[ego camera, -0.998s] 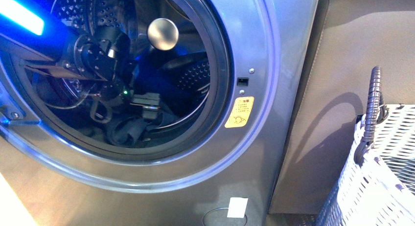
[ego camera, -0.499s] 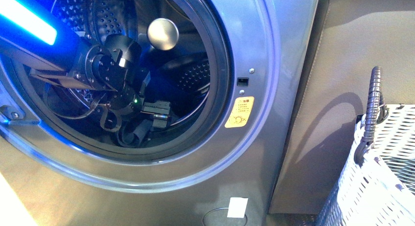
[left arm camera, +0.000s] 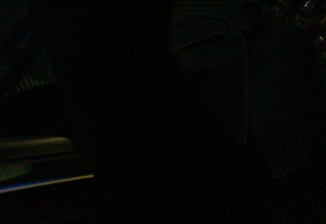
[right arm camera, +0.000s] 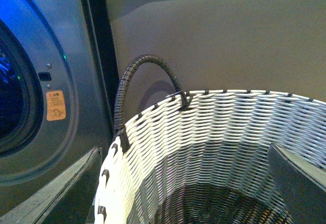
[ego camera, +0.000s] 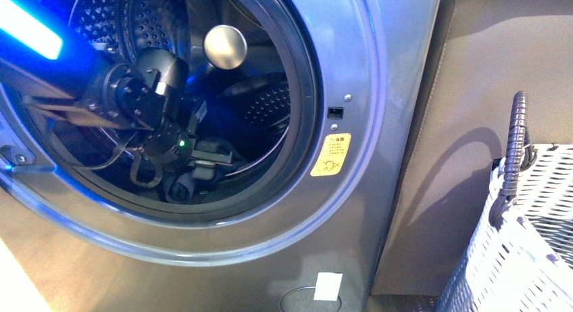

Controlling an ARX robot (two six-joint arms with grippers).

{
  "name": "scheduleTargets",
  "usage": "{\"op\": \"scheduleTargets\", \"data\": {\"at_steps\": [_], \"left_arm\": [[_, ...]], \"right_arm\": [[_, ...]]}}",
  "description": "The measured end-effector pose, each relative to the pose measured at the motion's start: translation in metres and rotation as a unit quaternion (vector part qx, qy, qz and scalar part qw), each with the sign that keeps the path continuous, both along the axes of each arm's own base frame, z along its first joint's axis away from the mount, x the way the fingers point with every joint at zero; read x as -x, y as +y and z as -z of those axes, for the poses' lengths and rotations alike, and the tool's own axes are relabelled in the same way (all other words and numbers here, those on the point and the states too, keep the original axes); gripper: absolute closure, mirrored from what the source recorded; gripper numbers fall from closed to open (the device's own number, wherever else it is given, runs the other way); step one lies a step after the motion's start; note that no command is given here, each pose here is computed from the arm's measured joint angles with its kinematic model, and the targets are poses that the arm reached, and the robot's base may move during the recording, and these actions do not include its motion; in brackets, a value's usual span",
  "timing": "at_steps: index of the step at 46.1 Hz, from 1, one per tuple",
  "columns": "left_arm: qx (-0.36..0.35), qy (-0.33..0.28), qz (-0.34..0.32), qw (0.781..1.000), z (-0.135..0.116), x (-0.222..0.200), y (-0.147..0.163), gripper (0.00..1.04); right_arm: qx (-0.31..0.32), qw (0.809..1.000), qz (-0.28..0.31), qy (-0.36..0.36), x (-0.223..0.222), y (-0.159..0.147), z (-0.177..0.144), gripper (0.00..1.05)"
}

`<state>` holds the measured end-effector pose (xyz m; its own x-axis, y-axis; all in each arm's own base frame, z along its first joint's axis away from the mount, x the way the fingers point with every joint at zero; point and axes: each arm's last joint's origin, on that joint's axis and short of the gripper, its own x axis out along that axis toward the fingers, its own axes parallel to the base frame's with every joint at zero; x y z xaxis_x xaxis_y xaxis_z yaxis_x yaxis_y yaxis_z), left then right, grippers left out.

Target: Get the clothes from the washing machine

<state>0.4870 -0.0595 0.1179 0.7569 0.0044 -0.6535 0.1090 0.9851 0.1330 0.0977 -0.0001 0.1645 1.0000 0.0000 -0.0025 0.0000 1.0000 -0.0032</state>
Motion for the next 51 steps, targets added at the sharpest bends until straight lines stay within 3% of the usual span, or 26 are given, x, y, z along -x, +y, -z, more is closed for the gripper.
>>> {"op": "scheduleTargets", "data": {"at_steps": [5, 9, 36, 51], "left_arm": [[0.010, -0.015, 0.011, 1.000, -0.004, 0.012, -0.001, 0.92], [0.024, -0.031, 0.027, 0.999, -0.013, 0.030, -0.001, 0.97], [0.101, -0.153, 0.115, 0.976, -0.091, 0.148, 0.016, 0.97], [0.119, -0.256, 0.195, 0.939, -0.174, 0.206, 0.012, 0.97]], "right_arm": [[0.000, 1.000, 0.000, 0.000, 0.000, 0.000, 0.000, 0.08], [0.000, 1.000, 0.000, 0.000, 0.000, 0.000, 0.000, 0.08], [0.000, 1.000, 0.000, 0.000, 0.000, 0.000, 0.000, 0.08], [0.000, 1.000, 0.000, 0.000, 0.000, 0.000, 0.000, 0.08]]}}
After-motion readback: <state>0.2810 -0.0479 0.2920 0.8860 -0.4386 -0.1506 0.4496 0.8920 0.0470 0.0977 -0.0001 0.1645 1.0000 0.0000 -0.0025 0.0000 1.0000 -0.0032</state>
